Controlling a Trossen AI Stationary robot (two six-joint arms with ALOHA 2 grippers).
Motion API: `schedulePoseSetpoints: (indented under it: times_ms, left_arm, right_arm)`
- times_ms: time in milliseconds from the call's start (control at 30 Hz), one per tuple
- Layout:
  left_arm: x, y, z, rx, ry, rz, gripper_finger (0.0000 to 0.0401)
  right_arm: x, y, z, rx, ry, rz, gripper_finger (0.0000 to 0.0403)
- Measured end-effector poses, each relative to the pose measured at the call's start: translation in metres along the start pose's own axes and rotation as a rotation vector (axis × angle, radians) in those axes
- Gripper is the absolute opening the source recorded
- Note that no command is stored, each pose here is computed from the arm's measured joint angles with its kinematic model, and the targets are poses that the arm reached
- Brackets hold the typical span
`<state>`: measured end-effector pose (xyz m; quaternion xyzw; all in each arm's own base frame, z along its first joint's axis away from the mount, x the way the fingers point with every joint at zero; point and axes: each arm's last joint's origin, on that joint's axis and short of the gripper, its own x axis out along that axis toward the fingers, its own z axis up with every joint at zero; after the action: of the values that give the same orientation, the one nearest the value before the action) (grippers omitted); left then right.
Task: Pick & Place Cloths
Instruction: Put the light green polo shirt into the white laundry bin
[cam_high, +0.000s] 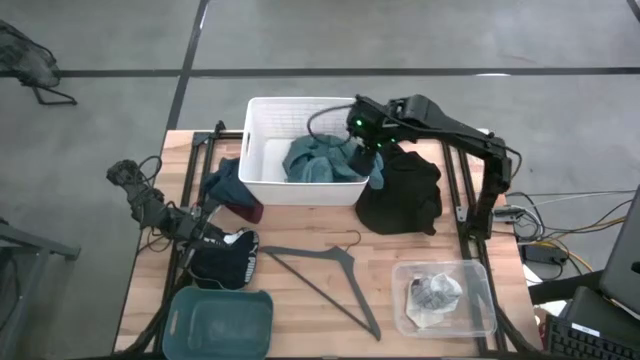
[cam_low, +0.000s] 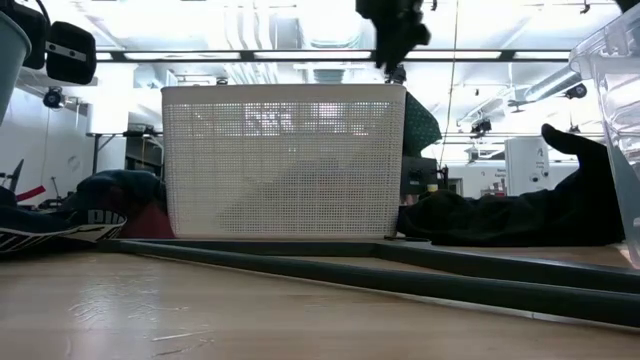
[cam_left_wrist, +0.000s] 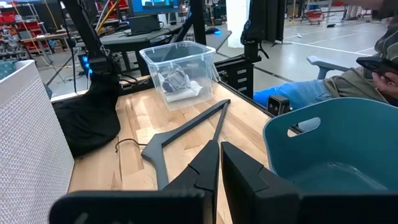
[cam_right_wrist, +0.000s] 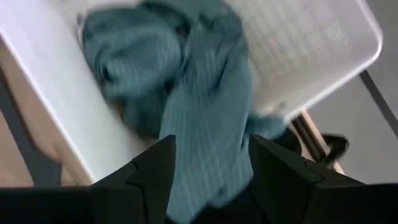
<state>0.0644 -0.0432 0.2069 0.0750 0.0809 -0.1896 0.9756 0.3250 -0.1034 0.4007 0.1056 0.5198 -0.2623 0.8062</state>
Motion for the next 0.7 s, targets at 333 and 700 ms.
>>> schedulePoseSetpoints:
  times_ms: [333,700]
  left_arm:
    - [0.000,0.000,0.000,0.000,0.000,0.000,0.0023]
    - [0.000,0.000,0.000,0.000,0.000,0.000,0.0023]
  right_arm:
    - [0.014,0.010,-0.056,-0.082,0.115,-0.005,0.0176]
    - [0.048,0.015,-0.091,-0.128,0.019,0.027,0.0180]
